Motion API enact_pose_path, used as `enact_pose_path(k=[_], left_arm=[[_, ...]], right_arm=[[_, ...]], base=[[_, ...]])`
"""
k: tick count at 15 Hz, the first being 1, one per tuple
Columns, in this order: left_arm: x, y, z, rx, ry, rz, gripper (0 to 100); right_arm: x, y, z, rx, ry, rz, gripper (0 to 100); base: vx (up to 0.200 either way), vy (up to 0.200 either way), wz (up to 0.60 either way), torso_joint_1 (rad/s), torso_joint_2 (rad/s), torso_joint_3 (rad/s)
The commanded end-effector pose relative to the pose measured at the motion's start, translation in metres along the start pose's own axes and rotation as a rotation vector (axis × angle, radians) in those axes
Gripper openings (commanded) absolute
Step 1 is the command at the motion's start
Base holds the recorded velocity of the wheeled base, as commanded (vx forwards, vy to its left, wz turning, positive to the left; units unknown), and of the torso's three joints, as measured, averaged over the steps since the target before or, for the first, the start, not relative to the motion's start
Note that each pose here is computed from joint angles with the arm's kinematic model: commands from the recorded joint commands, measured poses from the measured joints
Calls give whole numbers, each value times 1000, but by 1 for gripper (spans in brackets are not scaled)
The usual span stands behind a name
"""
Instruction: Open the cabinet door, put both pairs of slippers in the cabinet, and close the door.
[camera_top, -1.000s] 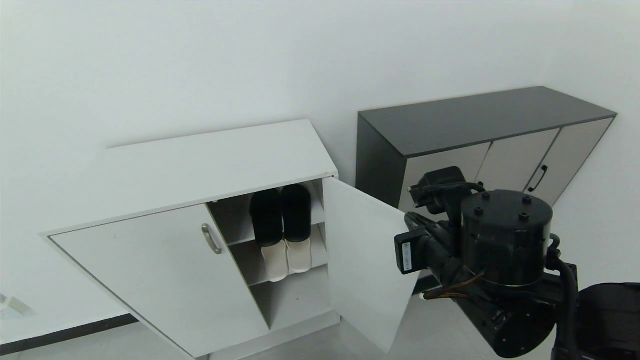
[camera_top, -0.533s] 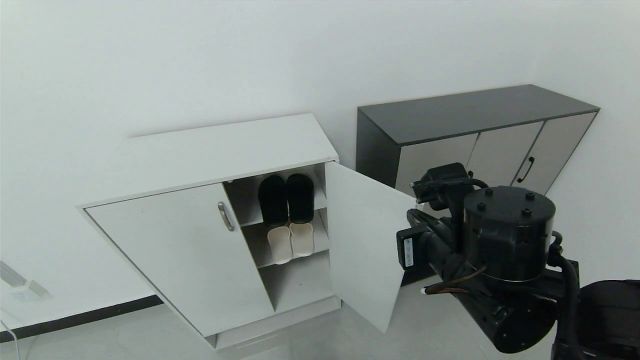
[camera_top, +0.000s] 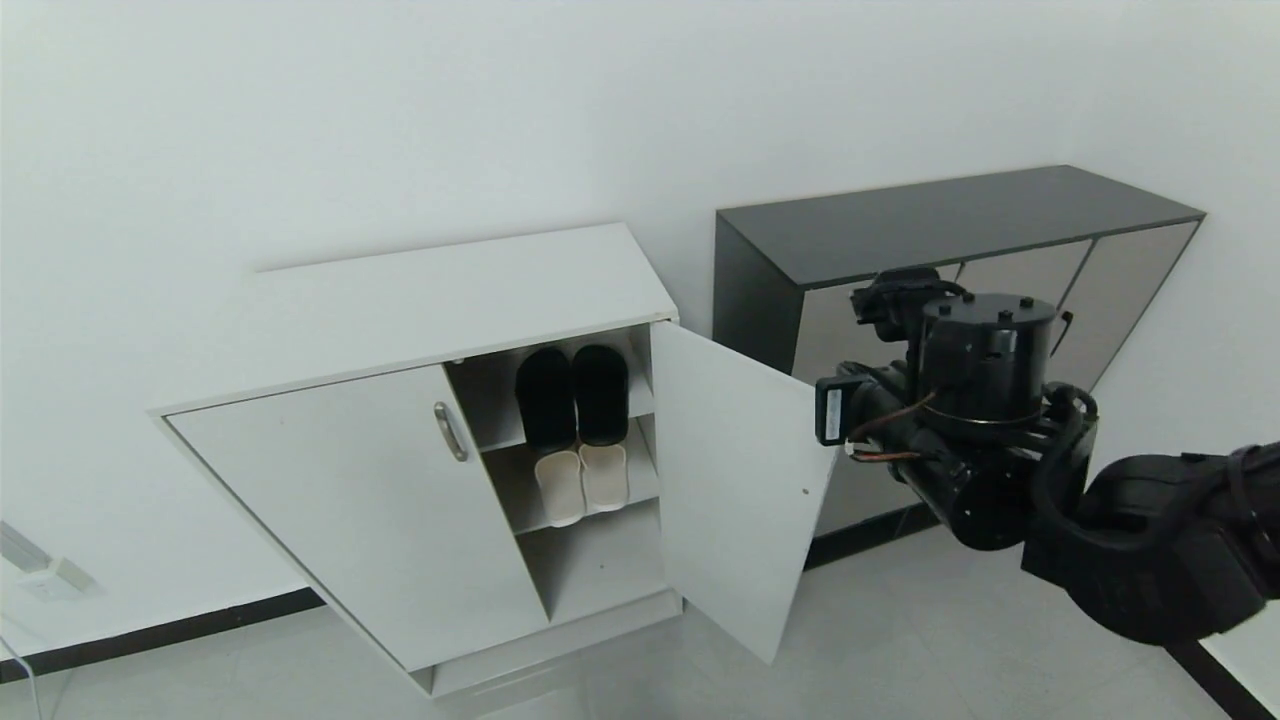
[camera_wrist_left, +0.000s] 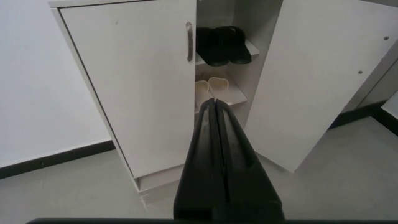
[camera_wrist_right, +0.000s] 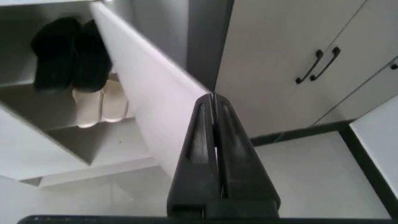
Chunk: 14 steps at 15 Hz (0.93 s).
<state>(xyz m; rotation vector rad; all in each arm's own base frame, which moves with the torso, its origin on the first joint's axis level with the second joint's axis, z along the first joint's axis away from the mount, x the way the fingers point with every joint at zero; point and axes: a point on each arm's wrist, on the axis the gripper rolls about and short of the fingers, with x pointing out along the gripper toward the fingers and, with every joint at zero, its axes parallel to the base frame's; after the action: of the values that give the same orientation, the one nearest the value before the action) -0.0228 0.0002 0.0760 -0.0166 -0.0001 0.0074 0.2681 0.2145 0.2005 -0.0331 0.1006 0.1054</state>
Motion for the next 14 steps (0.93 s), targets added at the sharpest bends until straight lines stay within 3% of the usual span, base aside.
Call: enact_pose_path(k=[1,6,14], left_arm=[[0,0,0,0,2,0,0],[0,0,0,0,0,0,0],[0,0,0,0,0,0,0]], right_arm=[[26,-7,1,19,21,-24,0],[65,-24,35,150,143,37,0],[101,-32,10,144,195,9,0]], base=[[0,0,0,0,0,0],[0,0,0,0,0,0],[0,0,0,0,0,0]])
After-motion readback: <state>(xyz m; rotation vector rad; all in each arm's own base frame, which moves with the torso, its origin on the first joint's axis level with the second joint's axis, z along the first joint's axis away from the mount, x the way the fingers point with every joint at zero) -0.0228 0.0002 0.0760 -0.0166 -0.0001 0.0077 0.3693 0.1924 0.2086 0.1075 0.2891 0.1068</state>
